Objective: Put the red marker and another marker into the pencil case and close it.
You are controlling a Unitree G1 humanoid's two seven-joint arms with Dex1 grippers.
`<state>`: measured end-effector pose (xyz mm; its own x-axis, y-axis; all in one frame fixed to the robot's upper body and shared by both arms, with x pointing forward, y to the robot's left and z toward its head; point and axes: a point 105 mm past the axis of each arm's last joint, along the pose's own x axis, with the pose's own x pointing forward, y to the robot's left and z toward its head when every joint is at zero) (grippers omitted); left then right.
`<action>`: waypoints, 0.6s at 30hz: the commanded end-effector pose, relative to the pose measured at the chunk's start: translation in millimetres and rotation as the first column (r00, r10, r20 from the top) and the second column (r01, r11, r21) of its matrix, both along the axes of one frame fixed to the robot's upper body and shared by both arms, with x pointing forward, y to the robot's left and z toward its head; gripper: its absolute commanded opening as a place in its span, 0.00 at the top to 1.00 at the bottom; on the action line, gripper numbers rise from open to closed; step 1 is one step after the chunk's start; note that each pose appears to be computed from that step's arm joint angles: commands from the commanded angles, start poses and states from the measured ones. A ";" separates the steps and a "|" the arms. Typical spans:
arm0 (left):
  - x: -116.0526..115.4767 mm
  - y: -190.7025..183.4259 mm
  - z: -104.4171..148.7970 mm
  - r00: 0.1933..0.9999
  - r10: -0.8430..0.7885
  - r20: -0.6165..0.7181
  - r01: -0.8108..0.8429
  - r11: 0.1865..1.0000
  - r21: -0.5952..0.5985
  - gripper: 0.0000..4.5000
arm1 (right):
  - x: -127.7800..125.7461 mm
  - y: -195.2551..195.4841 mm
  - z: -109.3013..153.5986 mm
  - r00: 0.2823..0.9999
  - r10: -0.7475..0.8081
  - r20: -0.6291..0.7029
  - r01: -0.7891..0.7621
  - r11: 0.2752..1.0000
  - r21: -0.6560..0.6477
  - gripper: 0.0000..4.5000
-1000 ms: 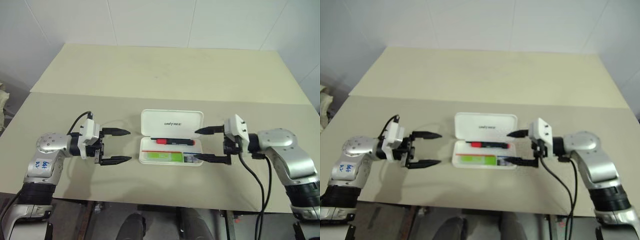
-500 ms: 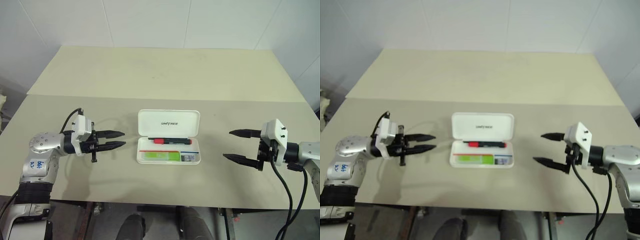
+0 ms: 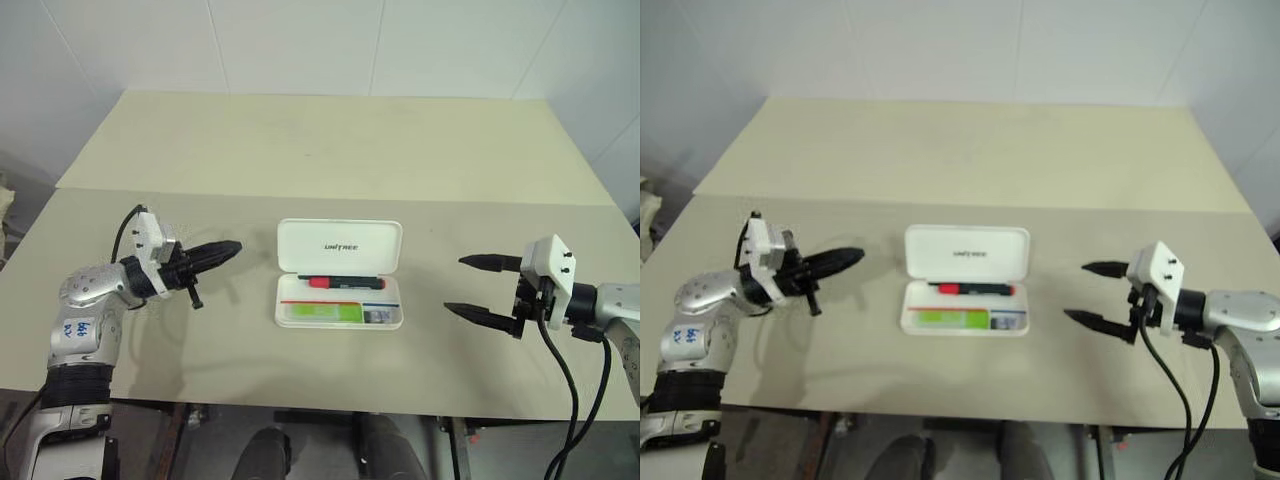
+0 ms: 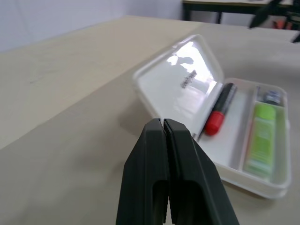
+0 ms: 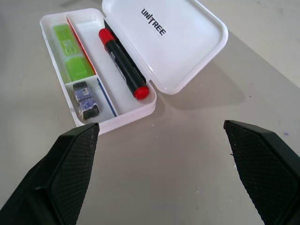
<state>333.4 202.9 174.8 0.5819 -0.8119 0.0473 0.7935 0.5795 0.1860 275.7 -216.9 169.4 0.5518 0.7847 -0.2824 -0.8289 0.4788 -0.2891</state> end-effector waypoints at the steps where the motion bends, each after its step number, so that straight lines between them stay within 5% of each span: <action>1: 17.1 17.3 22.5 0.989 0.147 -0.012 -0.147 0.981 -0.130 1.00 | -3.3 3.1 21.1 0.997 0.006 0.072 -0.007 1.000 0.017 0.00; 7: 29.6 2.0 5.4 0.989 0.130 -0.068 -0.132 0.991 -0.024 1.00 | -7.7 17.5 46.6 0.997 0.021 0.080 -0.035 0.984 0.175 0.00; 18: 48.2 -47.5 -10.5 0.989 0.010 -0.150 -0.011 1.000 -0.004 1.00 | -24.9 53.6 60.0 0.982 0.162 0.094 -0.178 0.963 0.200 0.00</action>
